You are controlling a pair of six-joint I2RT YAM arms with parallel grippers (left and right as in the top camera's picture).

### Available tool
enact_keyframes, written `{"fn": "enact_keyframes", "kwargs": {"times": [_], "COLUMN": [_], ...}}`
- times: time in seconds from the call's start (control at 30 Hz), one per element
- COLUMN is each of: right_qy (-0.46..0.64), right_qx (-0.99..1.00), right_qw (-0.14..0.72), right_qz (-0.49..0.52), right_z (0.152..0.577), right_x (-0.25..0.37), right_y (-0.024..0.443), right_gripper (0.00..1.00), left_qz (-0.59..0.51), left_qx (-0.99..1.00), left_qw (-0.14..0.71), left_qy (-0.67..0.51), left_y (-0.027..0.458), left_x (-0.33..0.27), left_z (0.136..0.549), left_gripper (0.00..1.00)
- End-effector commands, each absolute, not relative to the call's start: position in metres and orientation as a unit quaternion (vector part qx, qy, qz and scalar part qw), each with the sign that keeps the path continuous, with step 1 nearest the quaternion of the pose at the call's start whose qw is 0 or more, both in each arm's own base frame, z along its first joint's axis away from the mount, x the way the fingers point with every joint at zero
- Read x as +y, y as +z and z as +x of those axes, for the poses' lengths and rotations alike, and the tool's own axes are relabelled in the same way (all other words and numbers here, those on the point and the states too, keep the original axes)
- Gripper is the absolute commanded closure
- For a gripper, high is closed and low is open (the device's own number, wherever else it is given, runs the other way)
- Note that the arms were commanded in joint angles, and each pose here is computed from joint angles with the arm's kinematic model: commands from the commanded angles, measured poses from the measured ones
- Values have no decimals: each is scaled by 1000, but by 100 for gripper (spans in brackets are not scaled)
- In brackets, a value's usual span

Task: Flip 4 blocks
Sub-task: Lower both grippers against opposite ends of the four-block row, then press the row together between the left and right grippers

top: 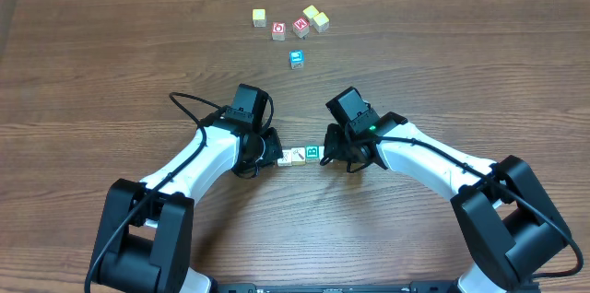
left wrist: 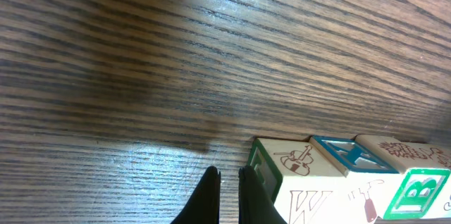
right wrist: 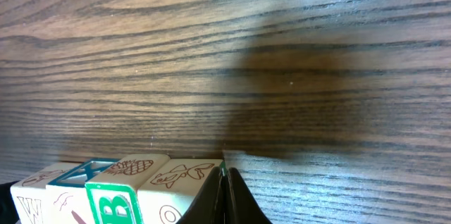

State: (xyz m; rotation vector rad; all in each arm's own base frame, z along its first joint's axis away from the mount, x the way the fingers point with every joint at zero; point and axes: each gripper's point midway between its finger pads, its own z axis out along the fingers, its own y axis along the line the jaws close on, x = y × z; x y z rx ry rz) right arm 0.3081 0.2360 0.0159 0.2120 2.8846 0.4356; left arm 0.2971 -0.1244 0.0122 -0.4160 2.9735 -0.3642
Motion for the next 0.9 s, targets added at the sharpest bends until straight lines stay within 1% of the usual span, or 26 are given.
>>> {"fn": "enact_keyframes", "kwargs": {"times": [0.0, 0.5, 0.87], "right_qy": [145, 135, 151], "right_qx": [981, 983, 983], "right_qw": [104, 86, 72], "right_qz": [71, 85, 82], "right_z": [304, 296, 291], "right_x": [236, 232, 237], "right_y": [13, 10, 10], "right_gripper": [96, 96, 96], "left_qz": [-139, -138, -136], "left_qx": [982, 984, 983], "left_qw": [44, 35, 52], "left_qy": [-118, -105, -113], "left_y": [6, 5, 6], "left_x": [-125, -121, -124], "left_z": [290, 284, 293], "left_gripper": [96, 96, 96]}}
